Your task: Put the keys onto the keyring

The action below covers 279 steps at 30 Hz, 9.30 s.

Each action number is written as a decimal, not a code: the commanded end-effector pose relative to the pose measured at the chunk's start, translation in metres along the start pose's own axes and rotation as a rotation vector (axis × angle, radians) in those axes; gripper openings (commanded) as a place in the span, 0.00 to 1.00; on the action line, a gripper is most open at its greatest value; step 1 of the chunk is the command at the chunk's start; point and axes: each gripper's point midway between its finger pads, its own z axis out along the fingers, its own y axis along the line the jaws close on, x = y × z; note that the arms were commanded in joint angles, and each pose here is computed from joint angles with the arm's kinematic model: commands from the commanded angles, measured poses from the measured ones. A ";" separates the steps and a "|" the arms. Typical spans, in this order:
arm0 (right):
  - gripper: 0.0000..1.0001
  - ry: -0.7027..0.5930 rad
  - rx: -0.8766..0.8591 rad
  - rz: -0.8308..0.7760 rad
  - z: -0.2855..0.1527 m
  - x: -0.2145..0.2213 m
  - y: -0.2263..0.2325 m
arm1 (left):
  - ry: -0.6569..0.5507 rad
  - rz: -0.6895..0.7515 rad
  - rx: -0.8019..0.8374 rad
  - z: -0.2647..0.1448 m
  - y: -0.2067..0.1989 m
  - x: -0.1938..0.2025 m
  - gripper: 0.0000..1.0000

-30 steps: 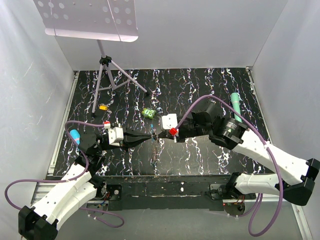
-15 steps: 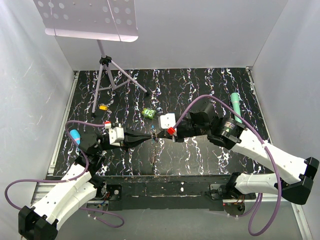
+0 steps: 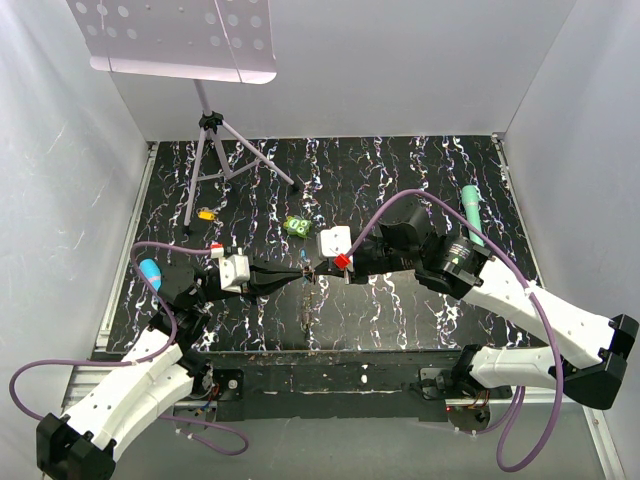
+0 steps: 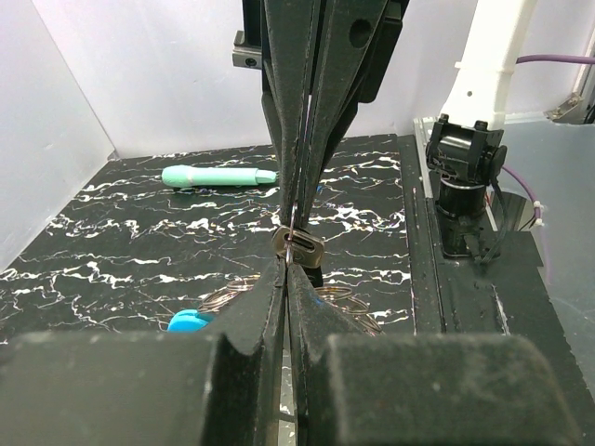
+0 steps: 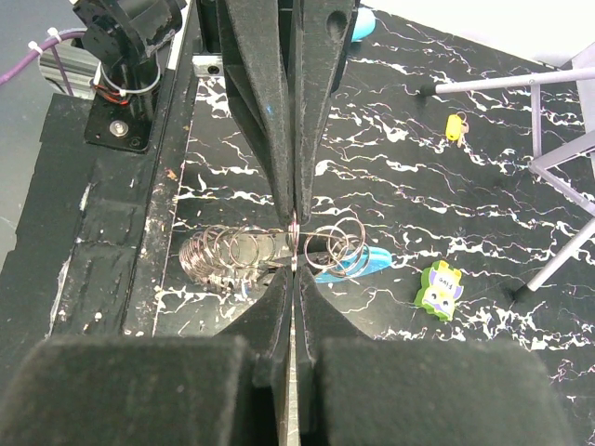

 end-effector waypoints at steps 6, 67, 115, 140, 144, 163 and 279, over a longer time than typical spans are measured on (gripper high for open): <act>0.01 -0.045 0.019 -0.024 -0.006 -0.017 -0.003 | -0.026 0.065 -0.024 -0.001 0.006 -0.012 0.00; 0.01 -0.024 0.040 0.019 -0.002 -0.011 -0.007 | -0.026 0.036 -0.029 -0.001 0.005 -0.011 0.00; 0.01 -0.033 0.060 0.041 0.007 -0.010 -0.014 | -0.045 0.031 -0.002 0.001 0.002 -0.013 0.00; 0.01 -0.056 0.040 0.040 0.009 -0.014 -0.011 | -0.034 0.010 0.024 0.003 -0.001 -0.009 0.00; 0.01 -0.057 0.033 0.038 0.010 -0.014 -0.010 | -0.030 0.007 0.027 0.003 -0.001 -0.008 0.00; 0.01 -0.056 -0.003 0.014 0.010 -0.015 -0.003 | -0.001 -0.016 0.037 0.005 0.000 -0.003 0.00; 0.01 -0.049 -0.010 0.081 -0.002 0.008 -0.001 | -0.020 0.000 -0.008 0.001 0.005 -0.008 0.00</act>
